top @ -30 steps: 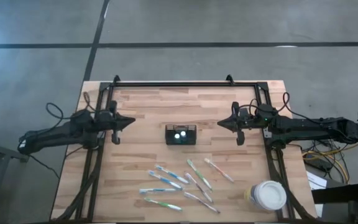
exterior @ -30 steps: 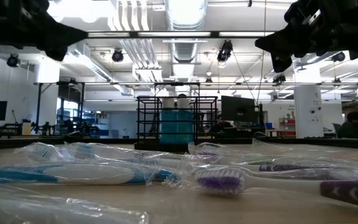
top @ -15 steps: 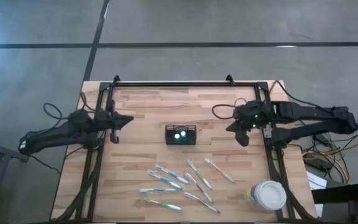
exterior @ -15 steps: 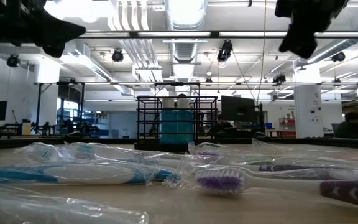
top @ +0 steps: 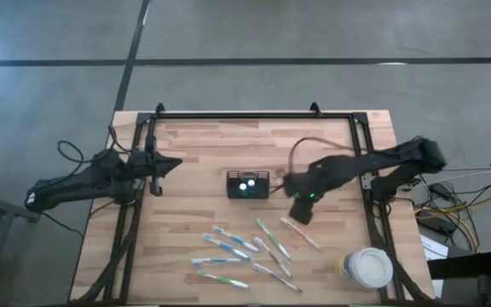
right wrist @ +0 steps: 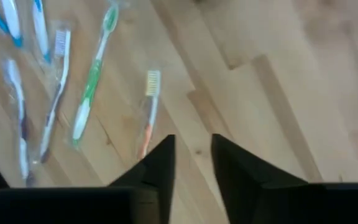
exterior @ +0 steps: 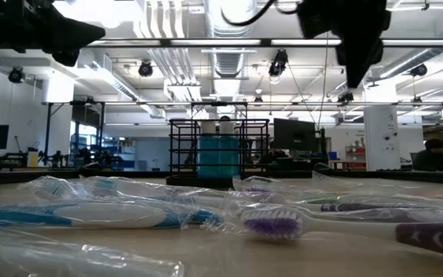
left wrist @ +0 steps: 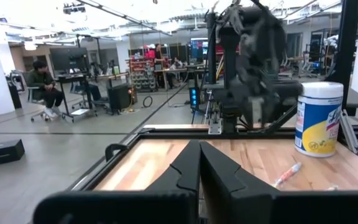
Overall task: Pick & Place toothbrushing station
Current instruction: Put the orange toothbrush into the black mesh organizer
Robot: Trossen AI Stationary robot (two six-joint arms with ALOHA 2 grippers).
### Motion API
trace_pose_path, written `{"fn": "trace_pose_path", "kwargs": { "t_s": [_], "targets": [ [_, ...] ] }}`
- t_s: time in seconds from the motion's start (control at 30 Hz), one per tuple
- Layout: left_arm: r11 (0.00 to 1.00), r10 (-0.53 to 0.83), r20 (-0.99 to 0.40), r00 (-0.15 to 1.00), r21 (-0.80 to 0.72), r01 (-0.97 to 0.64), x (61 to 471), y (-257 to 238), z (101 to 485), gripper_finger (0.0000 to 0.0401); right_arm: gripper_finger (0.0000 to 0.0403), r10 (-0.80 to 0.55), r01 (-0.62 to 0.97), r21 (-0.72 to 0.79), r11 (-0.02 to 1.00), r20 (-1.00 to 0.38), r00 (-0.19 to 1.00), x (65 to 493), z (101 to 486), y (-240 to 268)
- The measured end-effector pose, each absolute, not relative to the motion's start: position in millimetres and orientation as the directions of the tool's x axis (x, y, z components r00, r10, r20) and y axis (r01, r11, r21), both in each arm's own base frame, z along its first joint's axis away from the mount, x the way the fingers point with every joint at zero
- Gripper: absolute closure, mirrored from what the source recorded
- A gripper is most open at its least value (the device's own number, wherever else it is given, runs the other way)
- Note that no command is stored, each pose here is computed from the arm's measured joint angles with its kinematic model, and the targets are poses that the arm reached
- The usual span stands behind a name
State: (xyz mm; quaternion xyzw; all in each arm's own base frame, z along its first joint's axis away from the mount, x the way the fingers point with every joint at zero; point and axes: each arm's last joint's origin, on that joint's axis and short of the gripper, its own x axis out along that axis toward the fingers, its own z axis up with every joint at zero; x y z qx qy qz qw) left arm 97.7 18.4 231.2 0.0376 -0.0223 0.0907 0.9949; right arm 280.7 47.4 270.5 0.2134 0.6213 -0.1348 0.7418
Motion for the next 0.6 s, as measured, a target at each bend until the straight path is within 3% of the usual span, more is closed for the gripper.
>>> {"fn": "trace_pose_path", "kwargs": {
  "t_s": [0.2,0.3,0.43,0.6],
  "targets": [
    [0.981,0.179,0.046,0.983,0.071,-0.181,97.7,18.4,230.6,0.0390,0.0190,0.044,0.410,0.069,0.909,-0.996,0.071,313.4,231.1,71.8],
    [0.981,0.179,0.032,0.983,0.071,-0.180,97.8,18.5,229.2,0.0390,0.0156,-0.006,0.416,0.030,0.909,-0.996,0.085,319.8,216.7,78.2],
    [0.981,0.178,0.024,0.984,0.070,-0.179,97.9,18.4,228.3,0.0390,0.0135,-0.056,0.434,-0.004,0.901,-0.993,0.107,318.4,207.4,83.7],
    [0.981,0.178,0.025,0.984,0.069,-0.179,97.9,18.4,228.4,0.0389,0.0141,-0.054,0.478,-0.006,0.878,-0.995,0.087,311.9,195.2,90.3]
  ]
}}
